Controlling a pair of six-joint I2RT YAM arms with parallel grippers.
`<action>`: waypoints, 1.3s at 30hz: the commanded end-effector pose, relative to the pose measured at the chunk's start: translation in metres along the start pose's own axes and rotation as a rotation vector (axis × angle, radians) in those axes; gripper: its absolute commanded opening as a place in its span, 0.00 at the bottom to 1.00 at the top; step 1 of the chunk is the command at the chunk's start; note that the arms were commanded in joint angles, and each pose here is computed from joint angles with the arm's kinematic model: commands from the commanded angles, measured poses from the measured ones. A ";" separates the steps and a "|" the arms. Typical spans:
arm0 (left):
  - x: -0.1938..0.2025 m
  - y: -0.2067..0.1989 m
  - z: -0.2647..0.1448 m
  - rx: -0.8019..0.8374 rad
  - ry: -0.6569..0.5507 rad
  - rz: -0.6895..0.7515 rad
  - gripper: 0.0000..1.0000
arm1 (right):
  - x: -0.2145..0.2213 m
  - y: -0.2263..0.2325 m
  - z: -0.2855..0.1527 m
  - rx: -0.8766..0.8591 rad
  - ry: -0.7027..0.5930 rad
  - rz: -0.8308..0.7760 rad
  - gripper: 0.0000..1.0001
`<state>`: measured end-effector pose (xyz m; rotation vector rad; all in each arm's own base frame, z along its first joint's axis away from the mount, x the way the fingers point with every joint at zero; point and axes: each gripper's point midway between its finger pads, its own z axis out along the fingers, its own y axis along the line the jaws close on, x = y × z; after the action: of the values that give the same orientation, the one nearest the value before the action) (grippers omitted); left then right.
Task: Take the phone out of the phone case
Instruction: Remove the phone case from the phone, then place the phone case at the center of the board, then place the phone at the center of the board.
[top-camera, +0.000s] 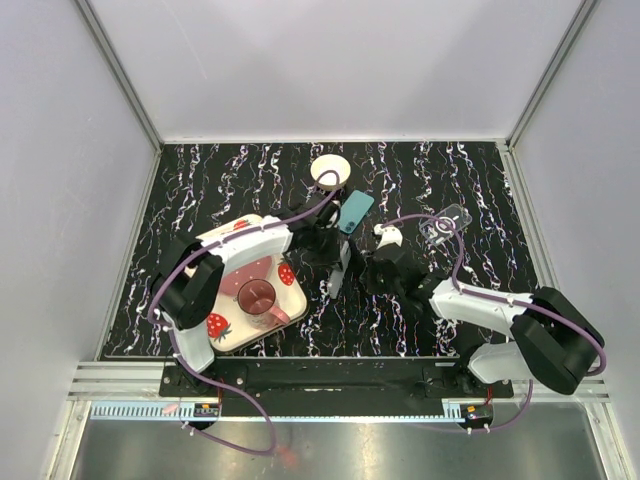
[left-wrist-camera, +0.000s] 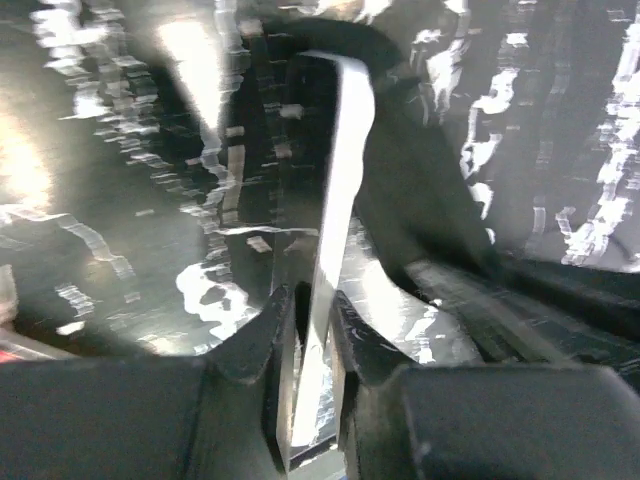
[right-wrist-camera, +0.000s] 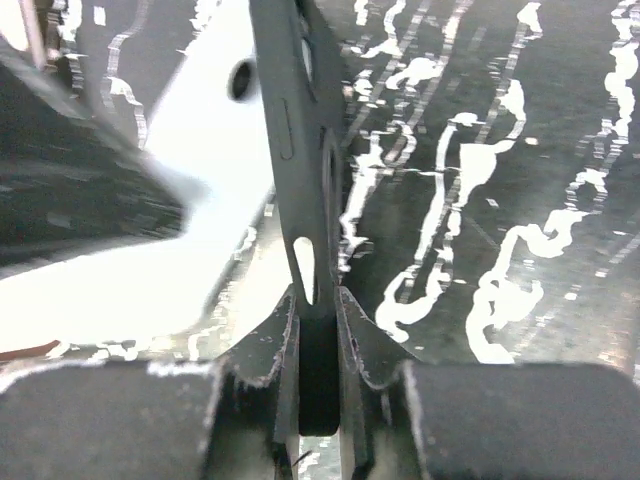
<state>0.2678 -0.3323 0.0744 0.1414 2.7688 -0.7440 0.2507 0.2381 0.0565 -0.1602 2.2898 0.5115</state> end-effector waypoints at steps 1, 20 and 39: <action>0.004 0.032 -0.034 -0.072 0.061 -0.008 0.00 | -0.008 -0.031 -0.003 0.126 -0.038 -0.025 0.00; 0.004 -0.012 -0.053 0.209 0.030 -0.037 0.00 | -0.034 -0.044 -0.018 0.026 0.017 0.339 0.09; 0.026 0.011 -0.018 0.252 0.054 -0.035 0.89 | -0.115 -0.073 -0.087 0.275 -0.158 0.339 1.00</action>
<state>0.2218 -0.3041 0.0544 0.0848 2.8295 -1.0947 0.2822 0.1474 0.1325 0.3761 2.2841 0.4519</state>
